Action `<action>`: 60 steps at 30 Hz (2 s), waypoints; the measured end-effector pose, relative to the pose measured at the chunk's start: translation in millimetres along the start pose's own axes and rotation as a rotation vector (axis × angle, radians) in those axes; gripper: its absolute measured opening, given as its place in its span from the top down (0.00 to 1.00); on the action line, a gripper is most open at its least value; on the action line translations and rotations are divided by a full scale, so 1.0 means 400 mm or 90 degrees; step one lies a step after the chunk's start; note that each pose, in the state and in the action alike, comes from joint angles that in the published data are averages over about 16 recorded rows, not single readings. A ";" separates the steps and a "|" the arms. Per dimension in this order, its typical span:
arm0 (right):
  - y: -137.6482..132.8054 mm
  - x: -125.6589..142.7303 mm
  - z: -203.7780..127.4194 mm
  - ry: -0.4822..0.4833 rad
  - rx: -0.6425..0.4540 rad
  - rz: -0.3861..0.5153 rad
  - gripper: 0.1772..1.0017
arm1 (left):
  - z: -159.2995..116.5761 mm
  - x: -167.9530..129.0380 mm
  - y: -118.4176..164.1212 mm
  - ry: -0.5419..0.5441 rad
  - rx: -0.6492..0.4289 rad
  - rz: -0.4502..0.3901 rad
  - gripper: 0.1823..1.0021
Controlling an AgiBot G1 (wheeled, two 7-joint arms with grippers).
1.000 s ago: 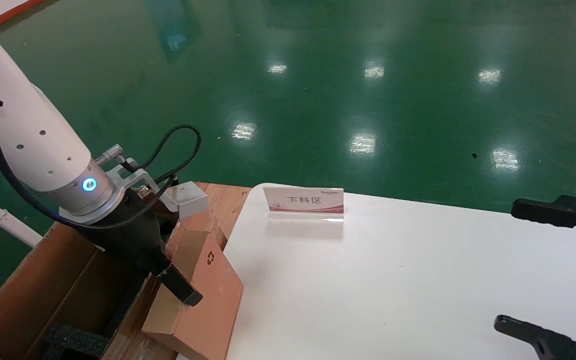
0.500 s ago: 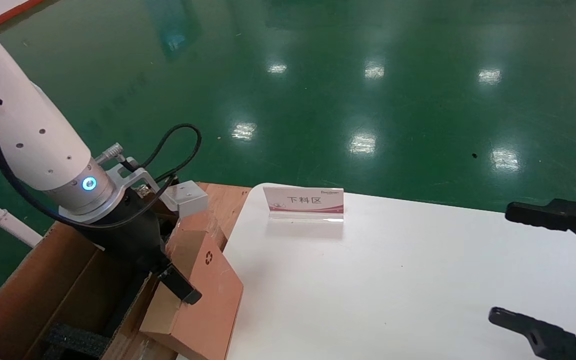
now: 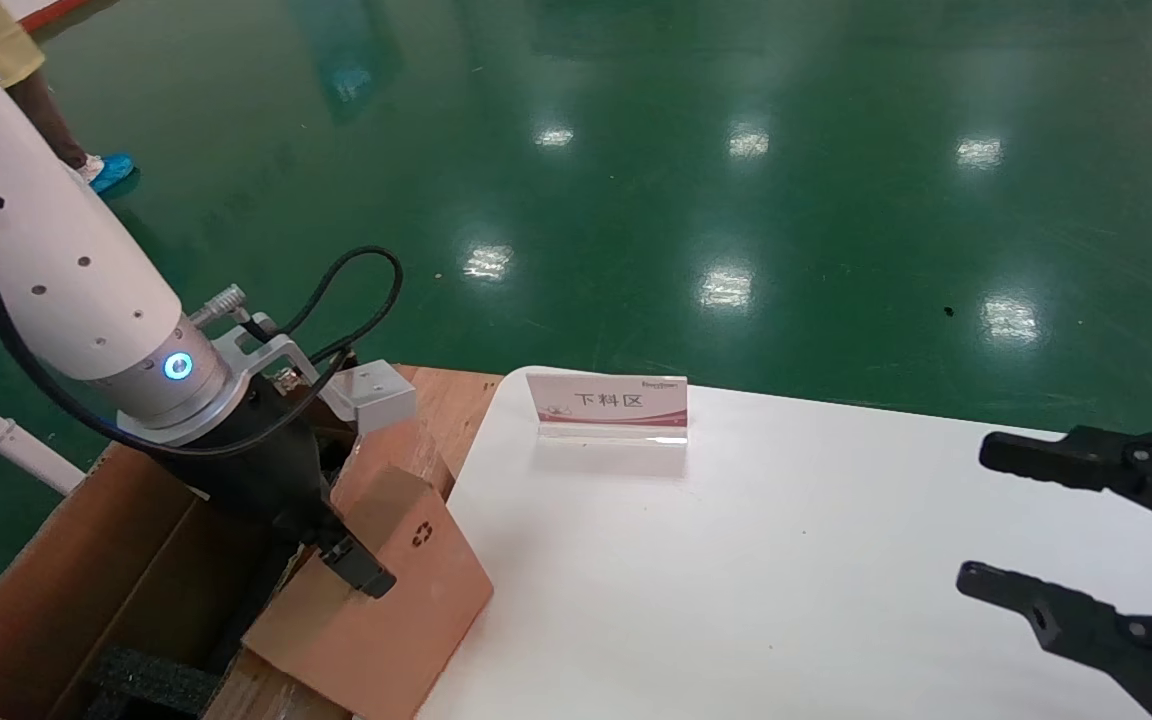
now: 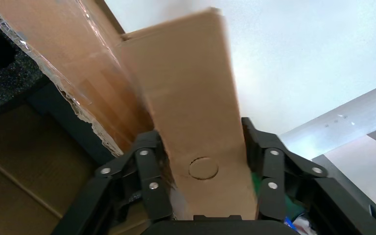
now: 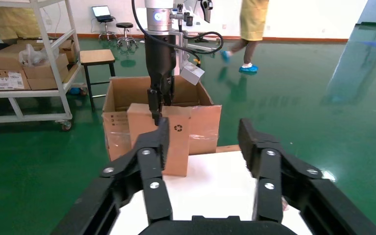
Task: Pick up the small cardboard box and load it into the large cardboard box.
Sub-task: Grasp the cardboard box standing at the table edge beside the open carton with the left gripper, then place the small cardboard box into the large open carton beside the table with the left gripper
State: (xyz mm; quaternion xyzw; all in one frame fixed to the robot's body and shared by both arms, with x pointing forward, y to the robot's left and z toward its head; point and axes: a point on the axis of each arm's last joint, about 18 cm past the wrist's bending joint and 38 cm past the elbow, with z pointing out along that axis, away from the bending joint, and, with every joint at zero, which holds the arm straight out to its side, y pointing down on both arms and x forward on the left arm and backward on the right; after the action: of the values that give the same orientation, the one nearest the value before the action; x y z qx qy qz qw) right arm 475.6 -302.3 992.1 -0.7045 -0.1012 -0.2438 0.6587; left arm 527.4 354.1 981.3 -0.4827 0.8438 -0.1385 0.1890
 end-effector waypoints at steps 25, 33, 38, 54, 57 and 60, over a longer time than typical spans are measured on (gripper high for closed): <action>0.000 0.000 0.000 0.000 0.000 0.000 0.94 | -0.509 -0.115 -0.149 -0.193 0.230 0.009 0.82; 0.000 0.000 0.000 0.000 0.000 0.000 0.98 | -0.575 -0.154 -0.068 -0.238 0.163 -0.021 0.83; 0.000 0.000 0.000 0.000 0.000 0.000 0.98 | -0.556 -0.180 -0.002 -0.241 0.105 -0.053 0.83; 0.000 0.000 0.000 0.000 0.000 0.000 0.97 | -0.424 -0.274 0.169 -0.233 0.018 -0.145 0.84; 0.000 0.000 0.000 0.000 0.000 0.000 0.96 | -0.400 -0.290 0.190 -0.235 0.017 -0.158 0.84; 0.000 0.000 0.000 0.000 0.000 0.000 0.94 | -0.376 -0.303 0.209 -0.236 0.017 -0.170 0.84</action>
State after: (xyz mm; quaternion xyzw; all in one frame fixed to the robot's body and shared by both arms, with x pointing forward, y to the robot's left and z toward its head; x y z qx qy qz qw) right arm 475.7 -302.4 992.1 -0.7045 -0.1013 -0.2438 0.6587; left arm 451.7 508.4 1103.0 -0.6050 0.7212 -0.0820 0.3274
